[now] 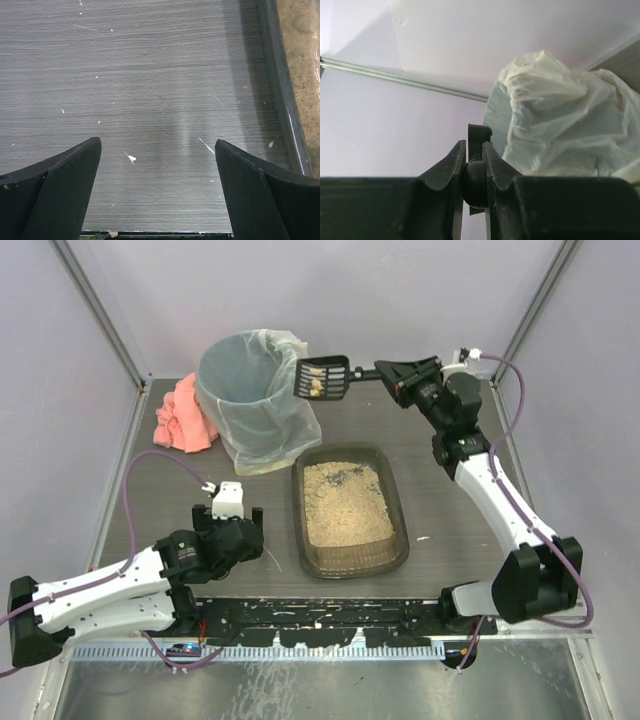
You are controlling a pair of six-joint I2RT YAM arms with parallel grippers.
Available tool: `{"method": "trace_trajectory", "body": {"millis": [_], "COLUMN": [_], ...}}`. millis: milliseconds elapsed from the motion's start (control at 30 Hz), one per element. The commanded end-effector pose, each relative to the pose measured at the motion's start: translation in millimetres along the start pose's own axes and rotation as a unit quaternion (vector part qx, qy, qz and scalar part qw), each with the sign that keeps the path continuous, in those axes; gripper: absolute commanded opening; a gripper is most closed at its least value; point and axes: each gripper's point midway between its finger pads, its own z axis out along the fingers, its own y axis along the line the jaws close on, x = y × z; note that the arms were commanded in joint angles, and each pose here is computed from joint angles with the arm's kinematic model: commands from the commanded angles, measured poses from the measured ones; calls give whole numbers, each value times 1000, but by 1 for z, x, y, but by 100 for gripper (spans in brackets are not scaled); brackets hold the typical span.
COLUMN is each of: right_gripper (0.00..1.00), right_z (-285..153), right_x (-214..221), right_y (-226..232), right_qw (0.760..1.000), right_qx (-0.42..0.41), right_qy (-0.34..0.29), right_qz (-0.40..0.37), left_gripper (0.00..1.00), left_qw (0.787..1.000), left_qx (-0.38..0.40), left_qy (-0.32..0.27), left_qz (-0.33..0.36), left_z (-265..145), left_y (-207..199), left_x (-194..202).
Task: Clean the litter box
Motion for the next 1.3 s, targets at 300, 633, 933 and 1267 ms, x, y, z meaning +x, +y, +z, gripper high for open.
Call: {"method": "trace_trajectory", "body": {"millis": [300,633,933,1267], "right_gripper": [1,1,1,1], "right_z": [120,168,165,145], "right_x": [10,50,84,116], "right_y": [76,96,107,152], "right_qw": [992,947,876,803], "right_qx": [-81,-139,-153,-189], "right_qy": [-8,11,3,-30], "right_qz": [-99,-289,-457,-564], "left_gripper": [98,98,98,98], "left_qw": [996,991,988,992], "left_qx": [-43,-43,-10,31], "left_qy": [-44,-82,-106,-100], "left_qz": [-64,-92,-114,-73], "left_z": [-13,-34,-40,-37], "left_y": [21,49,56,36], "left_x": [-28,-49,-51,-50]}}
